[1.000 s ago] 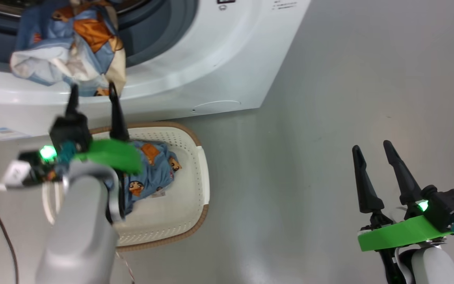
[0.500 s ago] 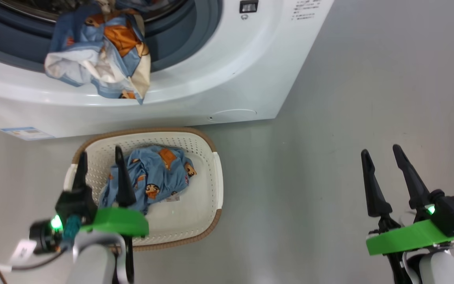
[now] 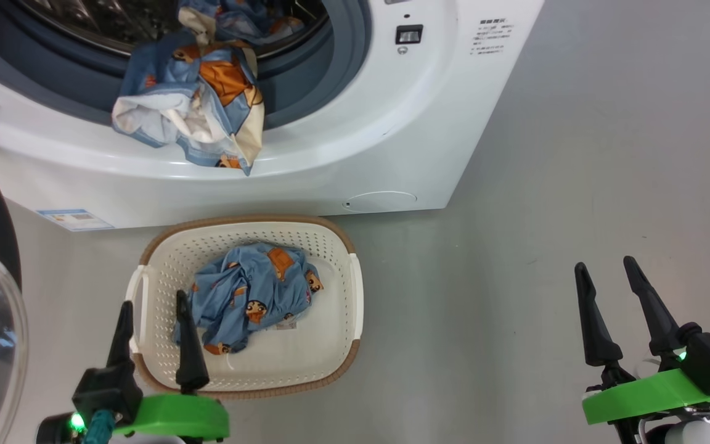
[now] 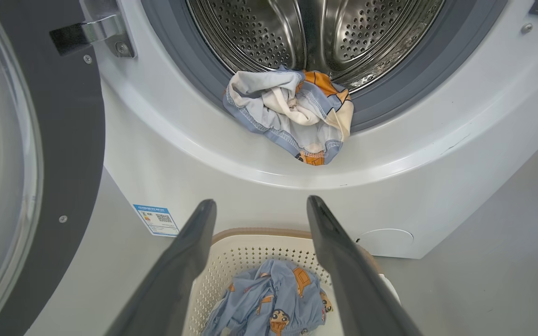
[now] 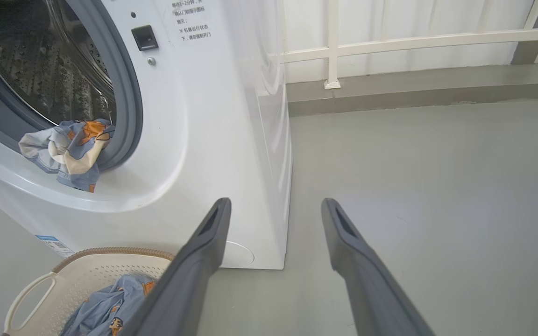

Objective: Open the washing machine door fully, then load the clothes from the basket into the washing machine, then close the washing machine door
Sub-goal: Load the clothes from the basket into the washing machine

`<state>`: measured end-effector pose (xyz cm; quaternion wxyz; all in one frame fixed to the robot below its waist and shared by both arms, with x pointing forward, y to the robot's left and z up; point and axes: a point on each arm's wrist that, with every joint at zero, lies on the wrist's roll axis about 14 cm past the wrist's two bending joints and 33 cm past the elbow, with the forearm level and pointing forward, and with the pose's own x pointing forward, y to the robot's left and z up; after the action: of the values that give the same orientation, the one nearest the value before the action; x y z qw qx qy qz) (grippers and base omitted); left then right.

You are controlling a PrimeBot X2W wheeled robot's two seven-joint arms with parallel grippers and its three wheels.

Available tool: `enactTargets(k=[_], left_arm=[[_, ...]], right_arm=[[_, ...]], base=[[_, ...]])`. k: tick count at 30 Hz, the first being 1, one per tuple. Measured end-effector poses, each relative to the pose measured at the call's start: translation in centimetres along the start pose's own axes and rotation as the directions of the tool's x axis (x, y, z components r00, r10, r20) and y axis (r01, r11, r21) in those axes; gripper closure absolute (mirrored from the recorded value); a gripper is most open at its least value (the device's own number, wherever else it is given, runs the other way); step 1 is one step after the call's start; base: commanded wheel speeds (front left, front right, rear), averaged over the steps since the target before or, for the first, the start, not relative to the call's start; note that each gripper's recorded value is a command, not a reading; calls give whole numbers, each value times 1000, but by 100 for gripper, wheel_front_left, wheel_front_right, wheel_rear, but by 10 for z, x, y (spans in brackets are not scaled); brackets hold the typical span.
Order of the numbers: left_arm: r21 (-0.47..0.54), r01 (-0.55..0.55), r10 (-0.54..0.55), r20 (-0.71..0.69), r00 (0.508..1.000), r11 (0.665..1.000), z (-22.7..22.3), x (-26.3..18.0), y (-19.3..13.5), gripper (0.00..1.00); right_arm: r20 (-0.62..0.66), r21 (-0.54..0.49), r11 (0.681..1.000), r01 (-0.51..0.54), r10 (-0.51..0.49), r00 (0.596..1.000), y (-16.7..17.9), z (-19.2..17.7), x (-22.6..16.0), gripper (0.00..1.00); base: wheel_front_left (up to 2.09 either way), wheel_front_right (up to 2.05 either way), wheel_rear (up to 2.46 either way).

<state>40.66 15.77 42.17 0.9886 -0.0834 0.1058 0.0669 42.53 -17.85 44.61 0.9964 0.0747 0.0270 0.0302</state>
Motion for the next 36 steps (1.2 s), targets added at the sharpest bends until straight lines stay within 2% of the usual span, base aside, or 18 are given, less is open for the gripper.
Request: enactTargets(k=[8,27,36], left_arm=[[11,-9,9,-5,1000,1000,5,-5,6,0],[45,42,-40,-56,998,998,-1,3,-6,0],[57,114,-108,-99,989,992,2,37,-26,0]], right_arm=[[-7,-2,1000,3,-3,1000,-1,-2,-1,0],[-22,-9,999,46,-46,999,-14,-5,-10,0],[-29,-5,997,72,-72,997,-20,-7,-14,0]], base=[[0,0,0],[0,0,0],[0,0,0]])
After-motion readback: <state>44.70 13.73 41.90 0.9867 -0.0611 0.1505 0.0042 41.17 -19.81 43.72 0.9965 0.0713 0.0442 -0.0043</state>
